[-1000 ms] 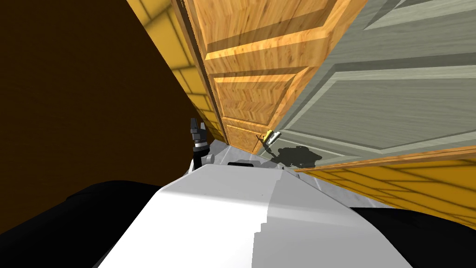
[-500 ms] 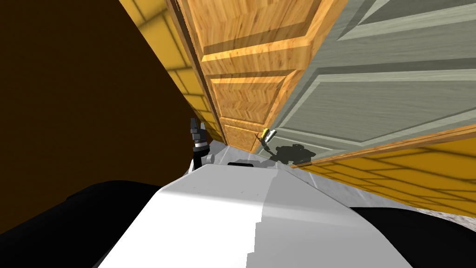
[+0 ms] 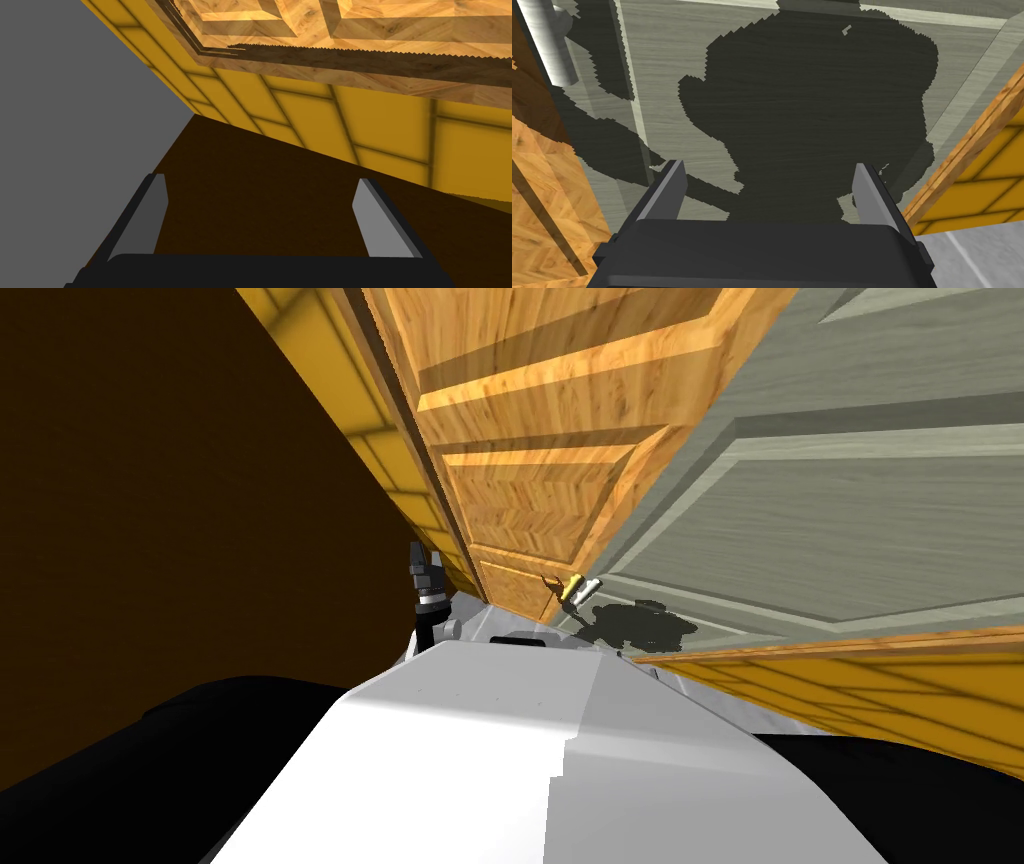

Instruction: Pull the door open

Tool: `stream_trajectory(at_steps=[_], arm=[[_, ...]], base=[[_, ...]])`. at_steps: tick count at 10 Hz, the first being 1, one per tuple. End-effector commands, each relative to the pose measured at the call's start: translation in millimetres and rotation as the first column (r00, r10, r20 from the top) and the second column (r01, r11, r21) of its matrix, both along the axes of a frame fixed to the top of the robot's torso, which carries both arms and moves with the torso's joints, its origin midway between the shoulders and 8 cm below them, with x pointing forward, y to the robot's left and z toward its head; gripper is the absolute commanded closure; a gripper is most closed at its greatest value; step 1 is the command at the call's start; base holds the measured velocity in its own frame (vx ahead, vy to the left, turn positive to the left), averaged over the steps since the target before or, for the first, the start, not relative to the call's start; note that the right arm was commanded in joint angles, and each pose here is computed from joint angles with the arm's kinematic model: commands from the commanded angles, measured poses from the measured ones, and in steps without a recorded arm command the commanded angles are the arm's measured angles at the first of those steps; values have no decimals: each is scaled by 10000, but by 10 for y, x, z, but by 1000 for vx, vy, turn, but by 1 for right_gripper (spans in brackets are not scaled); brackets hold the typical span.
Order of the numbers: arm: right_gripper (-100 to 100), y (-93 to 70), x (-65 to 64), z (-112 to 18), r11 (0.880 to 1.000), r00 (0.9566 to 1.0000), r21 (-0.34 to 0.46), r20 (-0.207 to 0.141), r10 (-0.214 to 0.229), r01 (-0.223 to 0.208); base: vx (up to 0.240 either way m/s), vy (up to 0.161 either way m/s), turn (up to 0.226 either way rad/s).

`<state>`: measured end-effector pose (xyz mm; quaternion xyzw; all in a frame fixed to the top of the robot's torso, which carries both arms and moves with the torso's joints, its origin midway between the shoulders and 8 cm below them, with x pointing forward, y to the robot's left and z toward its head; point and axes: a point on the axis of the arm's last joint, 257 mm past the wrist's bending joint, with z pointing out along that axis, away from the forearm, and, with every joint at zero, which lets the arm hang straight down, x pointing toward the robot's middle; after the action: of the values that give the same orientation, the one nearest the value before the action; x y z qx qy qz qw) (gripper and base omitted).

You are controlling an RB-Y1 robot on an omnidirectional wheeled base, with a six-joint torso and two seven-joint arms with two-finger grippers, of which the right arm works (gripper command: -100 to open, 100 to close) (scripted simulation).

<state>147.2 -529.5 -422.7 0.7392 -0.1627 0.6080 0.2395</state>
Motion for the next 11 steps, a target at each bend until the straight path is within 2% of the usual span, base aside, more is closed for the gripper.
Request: stream_trajectory(at_steps=[1, 3, 4, 5, 6, 9, 10, 11], arm=[[-100, 103, 185, 37, 9997, 9993, 103, 306, 218, -221], [-100, 231, 422, 83, 9985, 9964, 217, 693, 493, -509], [-100, 326, 585, 121, 9970, 9929, 288, 967, 687, -718], [-100, 358, 639, 136, 9964, 9915, 310, 1059, 752, -789], [-100, 461, 805, 184, 9941, 9863, 375, 1347, 955, -1013], [-100, 690, 1143, 303, 9875, 9710, 482, 1957, 1377, -1498], [-100, 690, 1143, 303, 9875, 9710, 482, 1957, 1377, -1498], [-100, 681, 1086, 254, 9887, 9751, 509, 1794, 1300, -1412]], base=[[173, -53, 108], [181, -43, 123], [202, -30, 155], [174, -24, 107], [170, -29, 123], [197, 24, 80], [114, 32, 88], [37, 3, 35]])
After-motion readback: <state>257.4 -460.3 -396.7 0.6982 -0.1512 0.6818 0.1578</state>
